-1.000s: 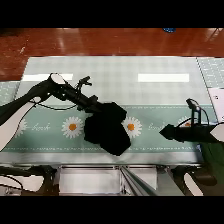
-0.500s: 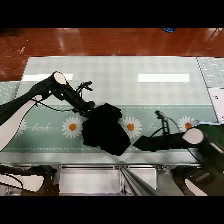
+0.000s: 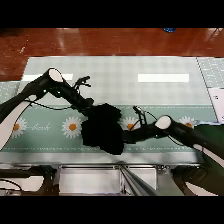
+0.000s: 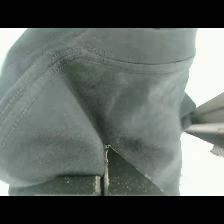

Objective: Fold the shirts.

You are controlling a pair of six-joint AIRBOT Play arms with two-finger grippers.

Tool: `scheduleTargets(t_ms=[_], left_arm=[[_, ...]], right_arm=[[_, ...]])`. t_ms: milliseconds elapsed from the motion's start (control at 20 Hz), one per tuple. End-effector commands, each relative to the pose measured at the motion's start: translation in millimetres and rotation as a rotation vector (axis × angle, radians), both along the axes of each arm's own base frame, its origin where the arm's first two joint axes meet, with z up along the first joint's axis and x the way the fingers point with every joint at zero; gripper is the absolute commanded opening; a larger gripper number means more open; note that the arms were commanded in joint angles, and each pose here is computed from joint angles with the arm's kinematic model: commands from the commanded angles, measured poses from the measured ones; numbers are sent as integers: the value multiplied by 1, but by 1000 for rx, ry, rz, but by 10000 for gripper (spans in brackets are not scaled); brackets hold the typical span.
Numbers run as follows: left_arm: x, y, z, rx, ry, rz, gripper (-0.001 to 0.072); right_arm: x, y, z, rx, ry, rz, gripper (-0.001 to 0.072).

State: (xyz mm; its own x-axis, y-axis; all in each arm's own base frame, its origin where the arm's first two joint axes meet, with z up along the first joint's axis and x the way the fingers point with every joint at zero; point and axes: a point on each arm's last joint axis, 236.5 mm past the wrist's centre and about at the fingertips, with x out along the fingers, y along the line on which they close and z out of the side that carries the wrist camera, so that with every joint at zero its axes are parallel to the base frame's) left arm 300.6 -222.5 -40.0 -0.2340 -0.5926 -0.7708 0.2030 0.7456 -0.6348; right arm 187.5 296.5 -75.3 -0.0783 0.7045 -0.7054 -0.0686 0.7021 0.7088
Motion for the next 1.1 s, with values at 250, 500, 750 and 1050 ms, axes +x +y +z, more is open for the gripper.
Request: scheduleTargets(t_ms=[250, 500, 750, 1050], left_arm=[[118, 64, 262, -176, -736, 420, 15], [60, 104, 486, -254, -1335, 525, 16], [-37, 120, 531, -125, -1540, 493, 16], [-101, 119, 471, 0, -1393, 399, 16]], right_arm=[[187, -98, 295, -27, -765, -87, 22], [142, -166, 498, -203, -1233, -137, 23], [45, -196, 543, -312, -1388, -216, 23], [-10, -220, 513, -395, -1299, -274, 24]])
